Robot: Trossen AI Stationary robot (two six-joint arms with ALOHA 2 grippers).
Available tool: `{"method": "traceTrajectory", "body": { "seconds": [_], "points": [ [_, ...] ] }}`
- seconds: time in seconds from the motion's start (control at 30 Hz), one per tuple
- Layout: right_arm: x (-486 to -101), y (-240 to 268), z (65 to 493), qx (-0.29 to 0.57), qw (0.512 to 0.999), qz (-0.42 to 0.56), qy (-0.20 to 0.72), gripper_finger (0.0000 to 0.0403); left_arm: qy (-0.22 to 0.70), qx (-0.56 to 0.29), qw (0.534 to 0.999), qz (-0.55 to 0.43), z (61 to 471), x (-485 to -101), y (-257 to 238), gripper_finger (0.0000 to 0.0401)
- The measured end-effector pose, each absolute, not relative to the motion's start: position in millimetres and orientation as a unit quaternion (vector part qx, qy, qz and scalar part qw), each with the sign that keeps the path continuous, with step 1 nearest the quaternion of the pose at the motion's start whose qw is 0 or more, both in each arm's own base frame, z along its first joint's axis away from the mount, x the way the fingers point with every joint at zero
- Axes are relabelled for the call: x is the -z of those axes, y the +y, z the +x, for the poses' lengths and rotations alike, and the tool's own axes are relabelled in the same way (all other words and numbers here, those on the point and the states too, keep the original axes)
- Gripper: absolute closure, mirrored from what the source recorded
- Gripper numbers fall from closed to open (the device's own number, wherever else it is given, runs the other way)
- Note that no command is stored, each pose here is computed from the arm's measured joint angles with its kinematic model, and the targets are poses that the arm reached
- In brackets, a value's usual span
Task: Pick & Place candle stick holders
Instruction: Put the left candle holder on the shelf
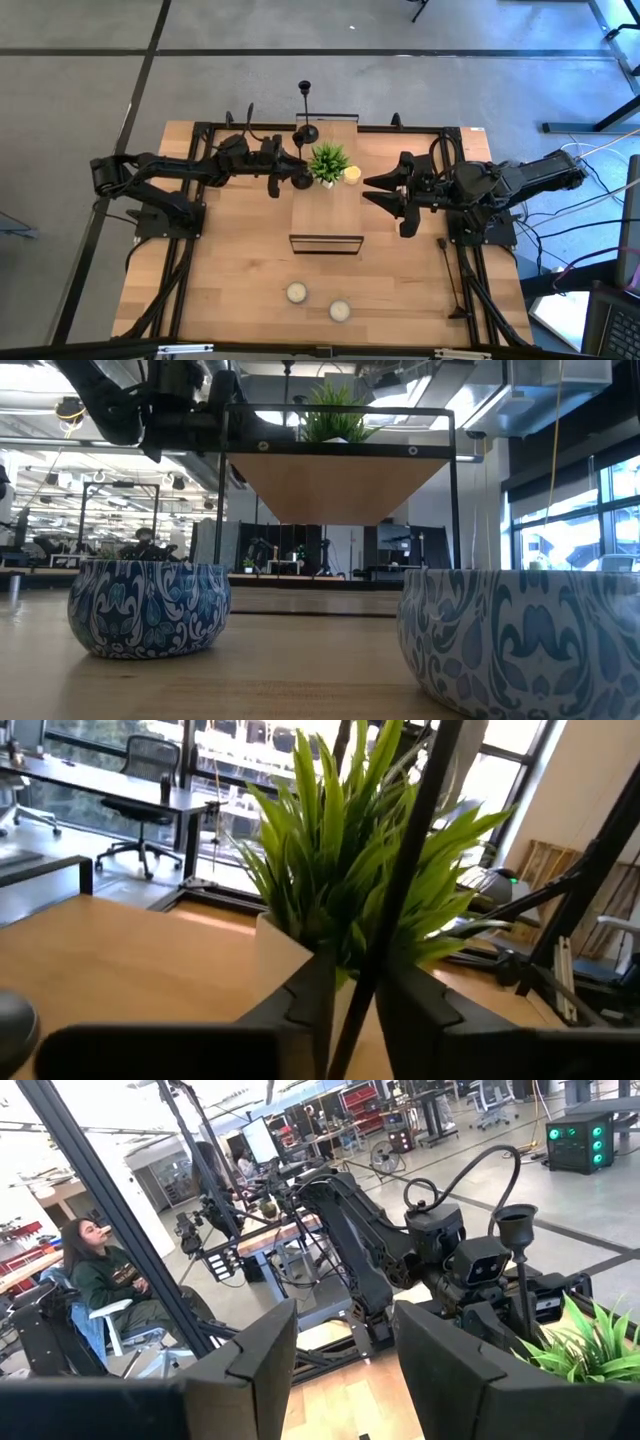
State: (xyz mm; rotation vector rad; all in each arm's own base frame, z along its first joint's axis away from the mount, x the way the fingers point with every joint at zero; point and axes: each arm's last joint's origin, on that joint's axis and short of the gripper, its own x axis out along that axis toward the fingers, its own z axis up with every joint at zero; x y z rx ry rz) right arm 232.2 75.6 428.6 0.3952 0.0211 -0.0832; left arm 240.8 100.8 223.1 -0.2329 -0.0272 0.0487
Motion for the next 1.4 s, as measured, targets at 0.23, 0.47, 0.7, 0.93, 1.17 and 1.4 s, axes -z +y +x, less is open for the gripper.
{"method": "traceTrajectory", "body": {
  "seconds": [0.23,0.47,0.7,0.93,1.17,1.4],
  "points": [
    [-428,75,233,0.044,0.980,0.195,0.012,0.0231,-0.016,-0.029,0.992,-0.121,238,-227,100,0.0291],
    [-428,74,233,0.044,0.980,0.196,0.011,0.0231,-0.018,-0.029,0.984,-0.172,234,-233,98,0.0276],
    [-428,74,233,0.044,0.980,0.193,0.012,0.0231,-0.001,-0.033,0.978,-0.205,229,-234,96,0.0273],
    [-428,74,233,0.045,0.980,0.191,0.013,0.0231,-0.005,-0.031,0.979,-0.204,223,-242,93,0.0273],
    [-428,74,233,0.045,0.981,0.191,0.014,0.0231,0.019,-0.032,0.973,-0.226,214,-245,88,0.0273],
    [-426,74,233,0.046,0.981,0.188,0.021,0.0231,0.048,-0.037,0.966,-0.250,203,-248,83,0.0273]
  ]
}}
